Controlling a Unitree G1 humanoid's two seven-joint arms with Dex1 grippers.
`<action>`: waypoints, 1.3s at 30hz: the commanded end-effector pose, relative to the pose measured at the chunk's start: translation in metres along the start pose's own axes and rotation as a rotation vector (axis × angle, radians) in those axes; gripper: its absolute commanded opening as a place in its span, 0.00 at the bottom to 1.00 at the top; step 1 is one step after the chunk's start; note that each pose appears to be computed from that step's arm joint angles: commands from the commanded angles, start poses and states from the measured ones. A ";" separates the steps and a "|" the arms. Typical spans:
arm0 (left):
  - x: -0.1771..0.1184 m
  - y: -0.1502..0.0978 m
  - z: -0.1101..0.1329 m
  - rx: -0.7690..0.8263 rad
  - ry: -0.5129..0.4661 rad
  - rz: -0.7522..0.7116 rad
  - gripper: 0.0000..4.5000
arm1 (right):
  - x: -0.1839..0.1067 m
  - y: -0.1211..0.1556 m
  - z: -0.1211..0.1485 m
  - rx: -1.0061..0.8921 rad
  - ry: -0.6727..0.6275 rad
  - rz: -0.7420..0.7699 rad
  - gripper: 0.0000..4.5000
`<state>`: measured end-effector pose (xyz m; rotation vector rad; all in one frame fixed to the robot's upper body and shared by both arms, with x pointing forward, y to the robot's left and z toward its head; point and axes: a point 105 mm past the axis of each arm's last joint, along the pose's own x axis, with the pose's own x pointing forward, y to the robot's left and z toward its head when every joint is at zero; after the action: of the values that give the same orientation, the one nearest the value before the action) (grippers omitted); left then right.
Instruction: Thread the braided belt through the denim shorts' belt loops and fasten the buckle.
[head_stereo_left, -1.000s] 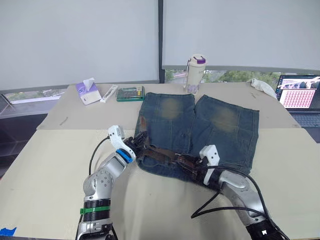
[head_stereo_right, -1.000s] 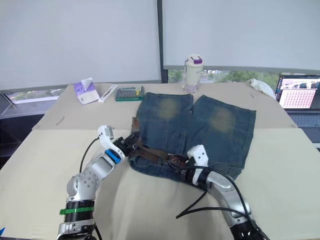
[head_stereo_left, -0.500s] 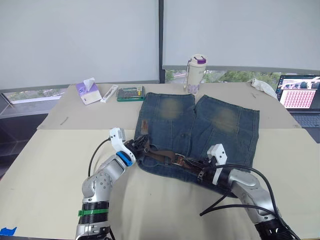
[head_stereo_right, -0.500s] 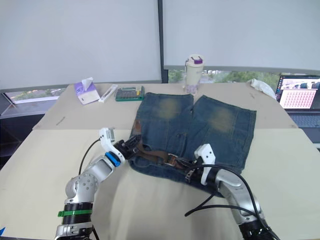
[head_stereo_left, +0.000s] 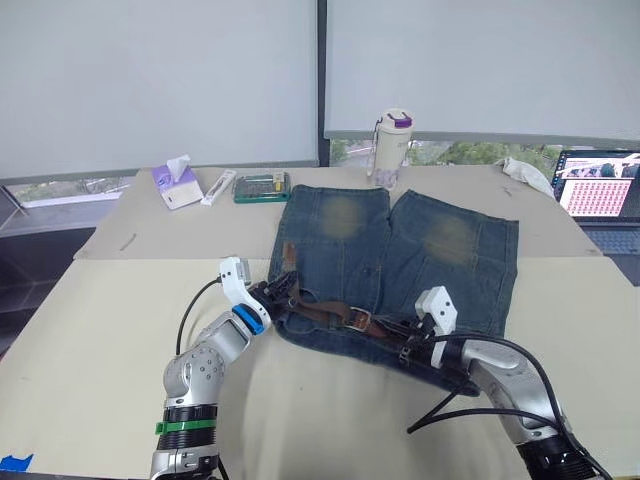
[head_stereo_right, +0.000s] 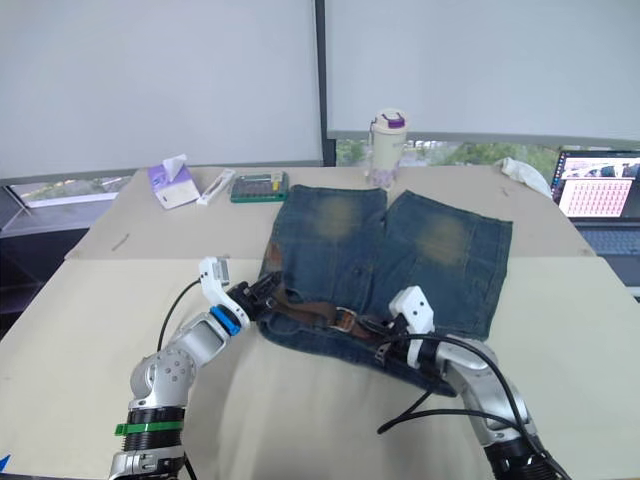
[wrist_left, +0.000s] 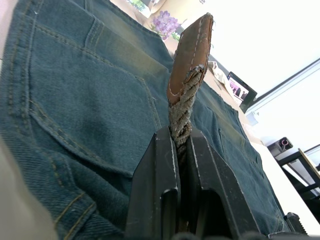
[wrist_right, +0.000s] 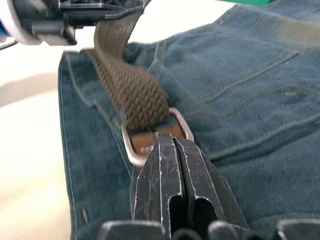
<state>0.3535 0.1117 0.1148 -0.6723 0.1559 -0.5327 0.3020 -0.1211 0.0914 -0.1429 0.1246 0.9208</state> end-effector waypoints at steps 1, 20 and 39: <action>0.000 -0.007 0.007 0.026 -0.030 -0.027 0.00 | 0.006 0.001 0.011 -0.047 -0.025 0.014 0.01; -0.009 0.001 0.015 0.044 -0.057 0.015 0.00 | 0.031 0.005 0.012 -0.070 -0.014 0.050 0.01; -0.008 0.001 0.035 0.119 -0.123 0.020 0.00 | 0.034 0.007 -0.025 -0.089 0.215 0.083 0.01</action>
<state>0.3536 0.1281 0.1140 -0.6258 0.1313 -0.4761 0.3200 -0.0905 0.0845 -0.3094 0.1764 0.9980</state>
